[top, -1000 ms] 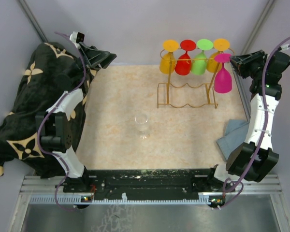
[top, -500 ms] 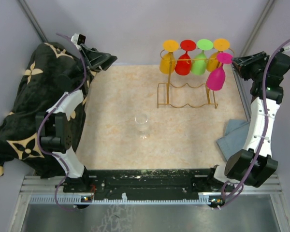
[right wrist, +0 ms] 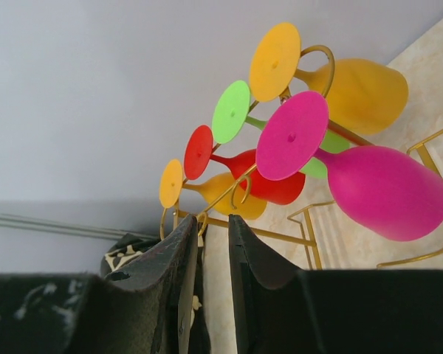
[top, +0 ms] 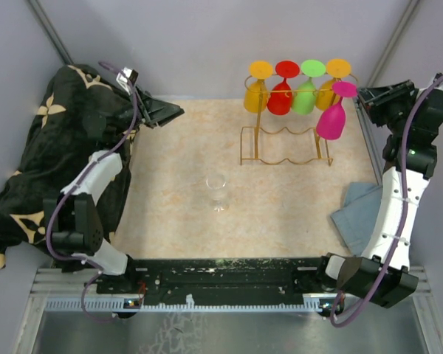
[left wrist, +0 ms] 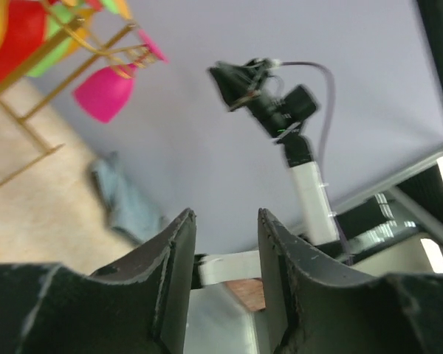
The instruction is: Place the wine glass upside down on the wine glass rack
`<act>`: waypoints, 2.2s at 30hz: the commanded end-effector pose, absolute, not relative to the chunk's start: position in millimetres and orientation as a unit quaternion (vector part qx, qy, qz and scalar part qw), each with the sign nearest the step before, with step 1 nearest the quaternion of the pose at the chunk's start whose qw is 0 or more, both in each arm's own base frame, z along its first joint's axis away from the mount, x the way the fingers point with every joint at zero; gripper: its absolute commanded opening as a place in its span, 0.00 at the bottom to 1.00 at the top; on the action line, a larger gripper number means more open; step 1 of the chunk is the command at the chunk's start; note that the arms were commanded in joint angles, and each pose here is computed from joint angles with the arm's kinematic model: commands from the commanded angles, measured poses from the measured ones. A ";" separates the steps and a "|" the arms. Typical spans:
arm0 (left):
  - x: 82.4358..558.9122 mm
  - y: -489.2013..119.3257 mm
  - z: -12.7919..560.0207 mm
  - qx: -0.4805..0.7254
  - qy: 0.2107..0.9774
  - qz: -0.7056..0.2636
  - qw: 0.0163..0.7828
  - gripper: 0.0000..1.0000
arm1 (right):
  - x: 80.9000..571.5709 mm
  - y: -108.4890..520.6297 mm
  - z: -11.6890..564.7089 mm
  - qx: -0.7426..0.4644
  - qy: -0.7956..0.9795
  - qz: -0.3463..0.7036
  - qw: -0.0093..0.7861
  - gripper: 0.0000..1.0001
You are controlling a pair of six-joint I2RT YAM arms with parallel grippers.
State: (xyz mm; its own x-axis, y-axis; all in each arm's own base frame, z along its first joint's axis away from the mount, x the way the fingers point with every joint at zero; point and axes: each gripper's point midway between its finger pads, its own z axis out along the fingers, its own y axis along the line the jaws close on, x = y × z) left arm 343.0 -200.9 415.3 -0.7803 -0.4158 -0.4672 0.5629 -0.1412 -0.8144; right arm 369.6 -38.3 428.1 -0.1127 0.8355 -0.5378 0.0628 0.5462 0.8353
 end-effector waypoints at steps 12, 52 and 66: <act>335.4 -206.3 296.8 0.097 0.839 -0.408 0.348 0.48 | 350.5 -17.6 455.1 0.292 0.634 0.384 0.604 0.25; 273.5 -261.0 207.7 0.234 0.923 -0.142 0.269 0.50 | 350.1 -10.4 438.2 0.288 0.633 0.410 0.590 0.25; 288.6 -268.6 192.4 0.221 0.927 -0.128 0.275 0.44 | 351.3 -11.2 435.1 0.290 0.634 0.410 0.589 0.25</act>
State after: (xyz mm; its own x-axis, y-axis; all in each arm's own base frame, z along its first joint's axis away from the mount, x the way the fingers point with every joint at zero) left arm 280.0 -258.4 187.3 -0.7636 0.3591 -0.5366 0.4873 0.8658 -0.1140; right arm 358.0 -13.9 416.6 -0.1715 0.8641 -0.4731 -0.0483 0.4723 0.8801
